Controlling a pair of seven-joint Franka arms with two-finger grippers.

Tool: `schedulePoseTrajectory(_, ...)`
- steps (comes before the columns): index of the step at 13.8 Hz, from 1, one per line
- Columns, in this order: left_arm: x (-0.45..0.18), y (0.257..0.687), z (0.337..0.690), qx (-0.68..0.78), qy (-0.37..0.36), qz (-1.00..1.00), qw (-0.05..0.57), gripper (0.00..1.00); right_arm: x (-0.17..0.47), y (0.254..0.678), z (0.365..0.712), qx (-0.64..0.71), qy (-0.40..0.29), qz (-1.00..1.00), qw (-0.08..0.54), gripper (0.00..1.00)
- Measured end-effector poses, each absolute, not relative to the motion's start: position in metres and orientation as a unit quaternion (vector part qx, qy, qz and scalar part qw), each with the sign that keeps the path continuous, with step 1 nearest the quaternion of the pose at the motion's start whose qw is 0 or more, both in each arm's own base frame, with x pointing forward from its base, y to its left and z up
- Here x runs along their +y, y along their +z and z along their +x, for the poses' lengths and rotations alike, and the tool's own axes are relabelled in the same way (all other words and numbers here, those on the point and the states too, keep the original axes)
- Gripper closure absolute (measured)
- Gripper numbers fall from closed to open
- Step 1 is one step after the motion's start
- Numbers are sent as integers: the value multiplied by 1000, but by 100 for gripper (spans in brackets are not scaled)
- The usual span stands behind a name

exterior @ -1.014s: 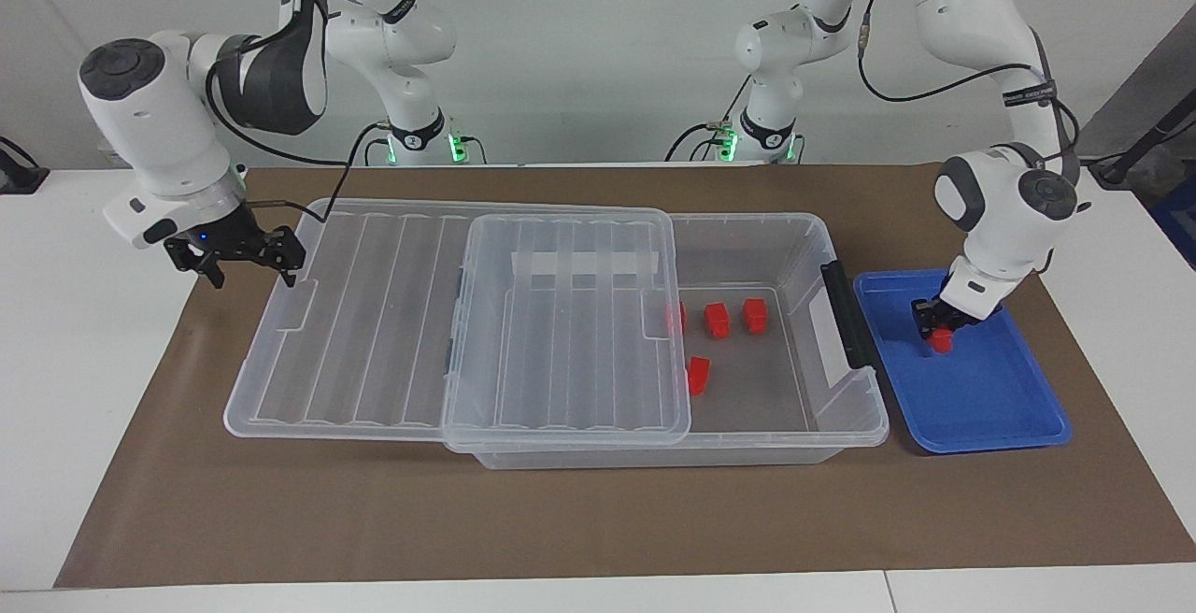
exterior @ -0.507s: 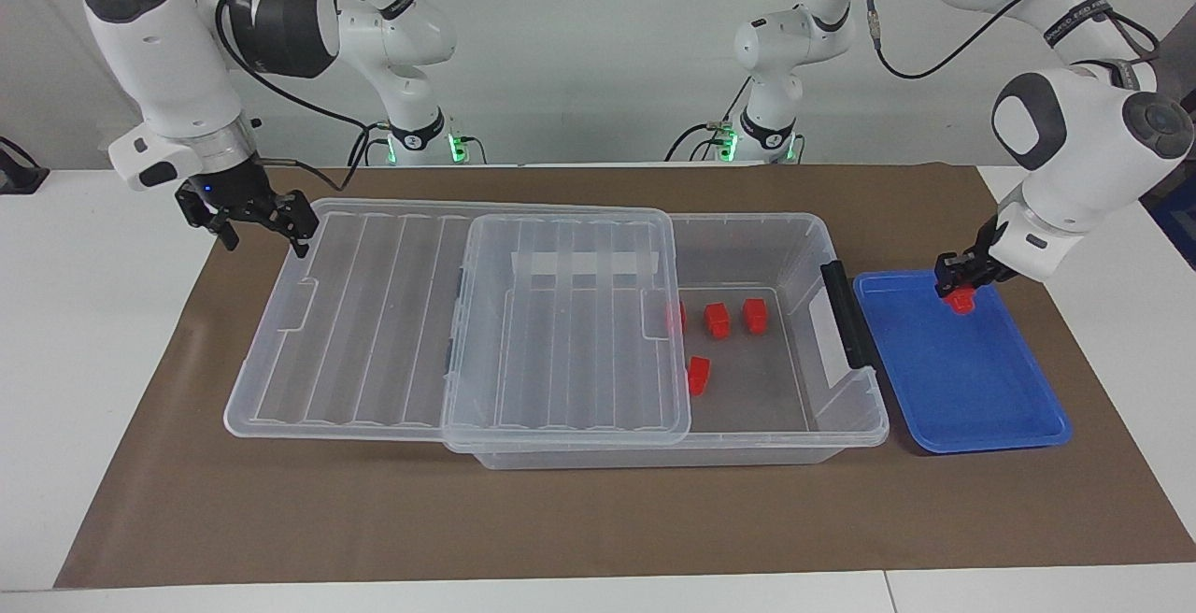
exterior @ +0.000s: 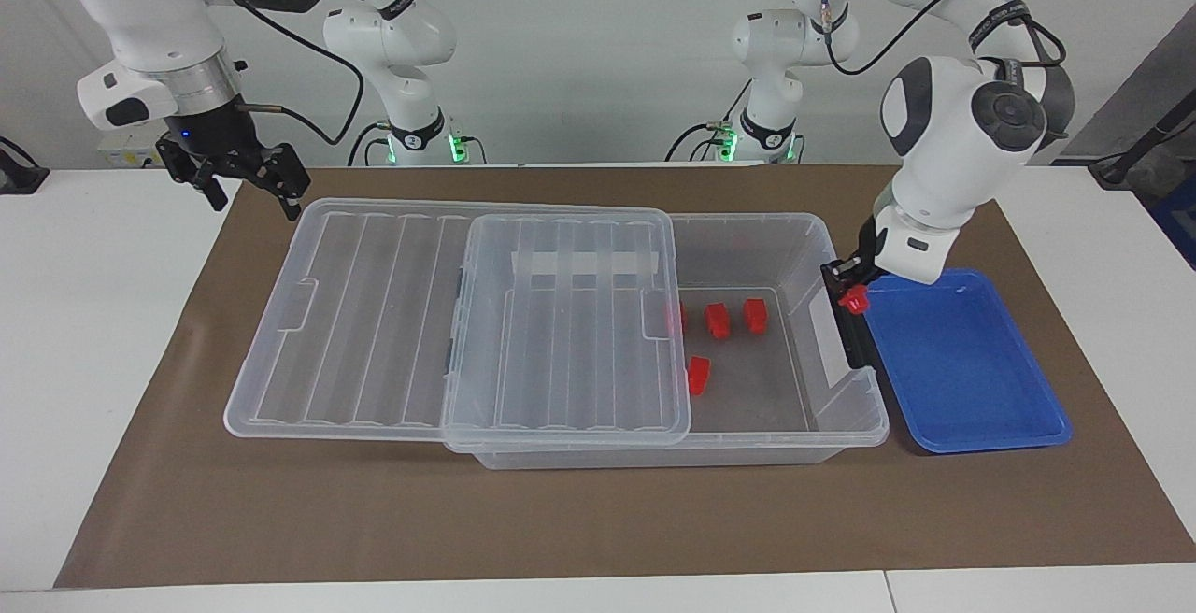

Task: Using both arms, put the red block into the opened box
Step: 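Carry the red block with the left gripper over the open box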

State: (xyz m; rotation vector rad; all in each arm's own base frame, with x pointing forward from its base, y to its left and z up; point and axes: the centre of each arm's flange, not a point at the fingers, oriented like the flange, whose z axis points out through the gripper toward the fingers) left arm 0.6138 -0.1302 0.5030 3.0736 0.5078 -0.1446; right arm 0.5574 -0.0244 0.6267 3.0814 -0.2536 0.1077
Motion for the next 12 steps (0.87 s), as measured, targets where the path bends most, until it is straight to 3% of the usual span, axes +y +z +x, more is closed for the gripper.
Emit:
schedulePoseTrajectory(6,-193,506,615,200,13,979,41,66,-24,621,559,-87,24,996,24,0)
schedulePoseTrajectory(12,-219,428,611,156,51,986,16,66,-6,613,558,-77,11,997,11,0)
